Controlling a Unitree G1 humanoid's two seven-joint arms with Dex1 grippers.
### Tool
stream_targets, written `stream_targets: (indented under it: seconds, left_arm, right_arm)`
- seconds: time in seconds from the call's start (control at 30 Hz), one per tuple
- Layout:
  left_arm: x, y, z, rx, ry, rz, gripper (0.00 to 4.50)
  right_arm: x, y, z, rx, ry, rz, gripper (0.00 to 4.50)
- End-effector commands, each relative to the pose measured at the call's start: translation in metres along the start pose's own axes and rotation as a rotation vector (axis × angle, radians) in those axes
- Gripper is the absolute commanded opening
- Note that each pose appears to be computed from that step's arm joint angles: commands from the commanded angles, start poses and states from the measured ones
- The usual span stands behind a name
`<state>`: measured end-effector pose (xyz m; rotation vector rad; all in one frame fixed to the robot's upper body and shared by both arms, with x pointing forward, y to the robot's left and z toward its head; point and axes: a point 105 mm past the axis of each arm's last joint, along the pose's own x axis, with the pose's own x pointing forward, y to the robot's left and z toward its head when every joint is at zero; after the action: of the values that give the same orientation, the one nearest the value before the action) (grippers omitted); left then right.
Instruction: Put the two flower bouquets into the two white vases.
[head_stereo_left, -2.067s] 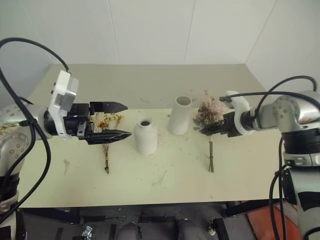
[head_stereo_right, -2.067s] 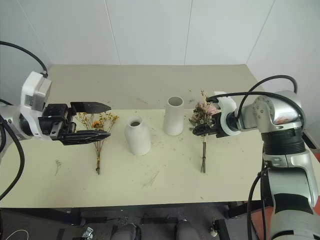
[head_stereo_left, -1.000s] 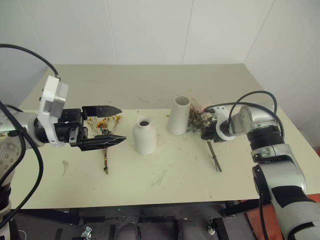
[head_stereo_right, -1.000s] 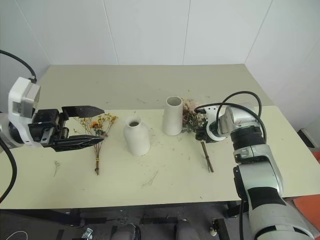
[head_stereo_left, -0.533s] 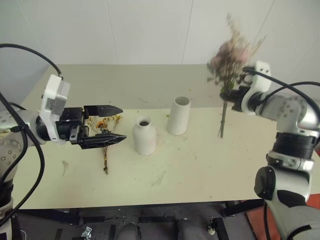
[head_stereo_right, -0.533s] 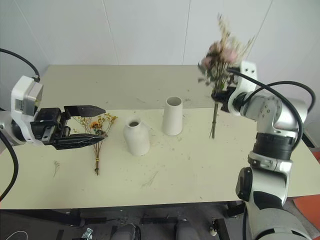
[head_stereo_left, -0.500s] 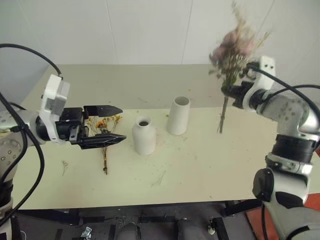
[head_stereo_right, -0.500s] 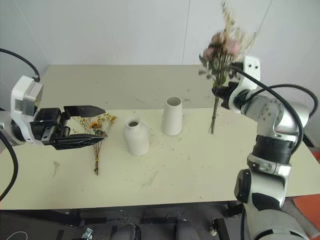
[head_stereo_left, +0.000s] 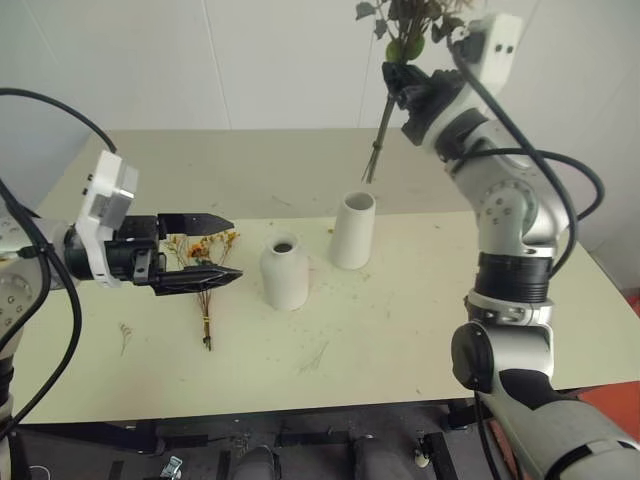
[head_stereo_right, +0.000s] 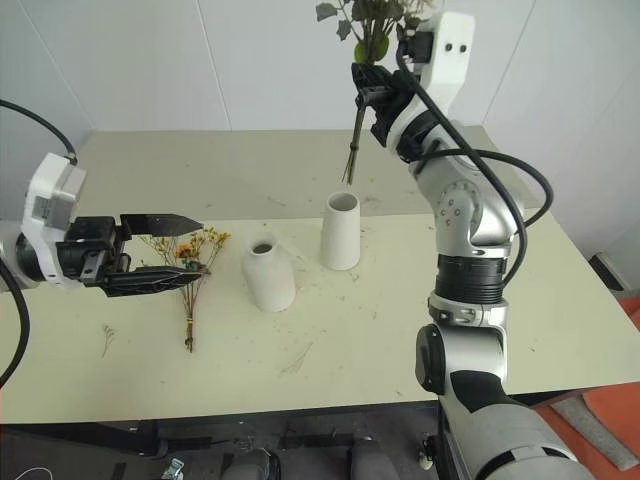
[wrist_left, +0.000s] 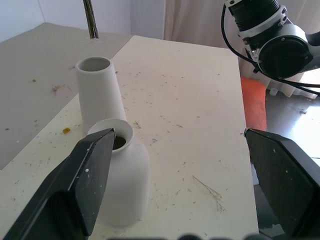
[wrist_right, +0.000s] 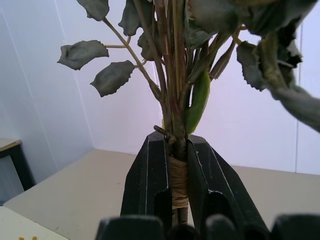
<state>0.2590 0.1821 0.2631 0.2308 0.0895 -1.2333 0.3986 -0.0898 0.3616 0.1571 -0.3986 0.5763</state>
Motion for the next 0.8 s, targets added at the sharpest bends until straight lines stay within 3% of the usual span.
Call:
stream_targets:
  seconds: [0.03,0.4,0.8]
  left_arm:
    - [-0.004,-0.005,0.006,0.043,0.02,0.017,4.5]
    - [-0.011,-0.011,0.007,0.043,0.028,0.052,4.5]
    - [-0.014,-0.016,0.003,0.017,0.03,0.076,4.5]
  right_arm:
    - [0.001,0.005,0.002,-0.049,-0.056,0.025,0.23]
    - [0.0,-0.008,-0.026,-0.045,-0.017,0.003,0.23]
    - [-0.01,0.01,-0.054,-0.111,0.022,0.039,0.23]
